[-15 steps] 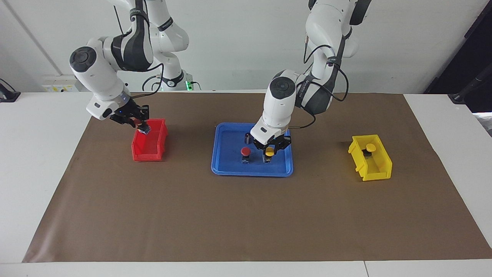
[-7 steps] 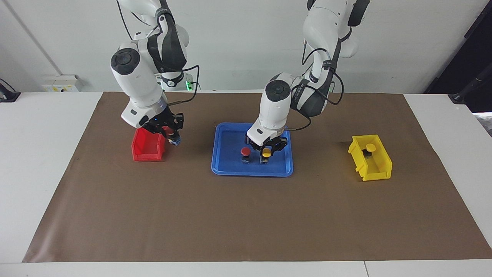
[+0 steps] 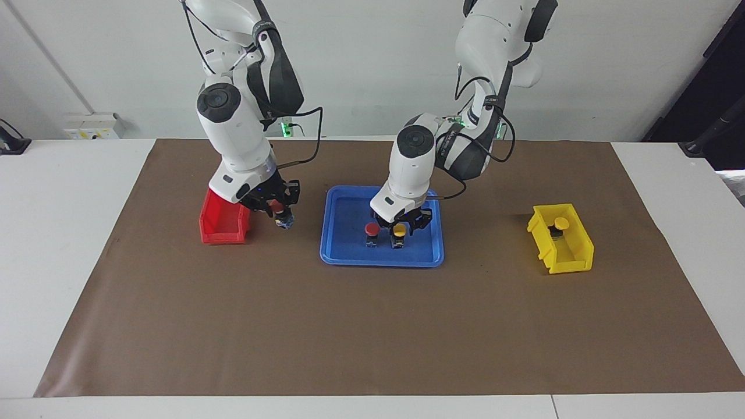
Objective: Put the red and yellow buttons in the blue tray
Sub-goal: 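Place the yellow button in the tray with the left gripper, then place the second red button in the tray with the right gripper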
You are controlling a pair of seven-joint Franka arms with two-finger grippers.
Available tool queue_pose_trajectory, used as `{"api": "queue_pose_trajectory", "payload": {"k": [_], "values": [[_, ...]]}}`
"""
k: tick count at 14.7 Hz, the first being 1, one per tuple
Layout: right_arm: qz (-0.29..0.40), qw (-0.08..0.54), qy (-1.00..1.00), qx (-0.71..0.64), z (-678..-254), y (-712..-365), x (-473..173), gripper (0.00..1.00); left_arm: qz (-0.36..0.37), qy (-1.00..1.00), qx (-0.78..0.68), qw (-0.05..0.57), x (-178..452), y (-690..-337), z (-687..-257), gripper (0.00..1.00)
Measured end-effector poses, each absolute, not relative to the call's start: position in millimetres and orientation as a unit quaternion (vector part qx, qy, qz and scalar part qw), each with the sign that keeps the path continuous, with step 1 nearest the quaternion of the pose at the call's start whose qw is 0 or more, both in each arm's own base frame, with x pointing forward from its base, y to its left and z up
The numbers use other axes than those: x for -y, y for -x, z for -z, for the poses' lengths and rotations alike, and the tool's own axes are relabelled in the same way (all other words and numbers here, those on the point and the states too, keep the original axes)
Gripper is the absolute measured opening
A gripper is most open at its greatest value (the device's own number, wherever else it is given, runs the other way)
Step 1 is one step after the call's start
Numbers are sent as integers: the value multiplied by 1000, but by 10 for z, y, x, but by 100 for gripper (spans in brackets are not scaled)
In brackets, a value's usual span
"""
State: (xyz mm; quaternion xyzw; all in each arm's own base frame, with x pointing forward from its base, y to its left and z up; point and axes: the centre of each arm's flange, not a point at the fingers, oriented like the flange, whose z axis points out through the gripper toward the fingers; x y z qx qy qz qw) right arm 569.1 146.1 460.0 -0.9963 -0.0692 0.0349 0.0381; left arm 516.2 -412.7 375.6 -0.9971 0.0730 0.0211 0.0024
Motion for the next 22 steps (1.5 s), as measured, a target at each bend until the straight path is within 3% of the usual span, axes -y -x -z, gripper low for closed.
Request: {"api": "queue_pose_trajectory", "payload": {"k": [1,3,4,5,10,15,22], "values": [[-35,38,996,69,-4601,-5691,-1461,41,-22,997,-70,5,4094,-5181,-3896,83],[-33,38,996,70,-4605,-5691,-1474,41,-14,998,-58,3,3934,-5243,-4270,86],[-29,39,996,73,-4615,-5693,-1511,41,-10,999,-44,3,3756,-5301,-4466,97],[-23,40,996,78,-4628,-5689,-1580,41,-10,999,-31,4,3519,-5372,-4646,100],[-9,39,994,100,-4539,-5664,-2597,41,-17,998,-64,6,1984,-5690,-5378,100],[-20,8,993,115,-4019,-5709,-3013,41,-28,993,-115,3,719,-5570,-5922,100],[-15,2,985,169,-3720,-5658,-3070,41,-22,992,-128,2,382,-5471,-6131,100]]}}
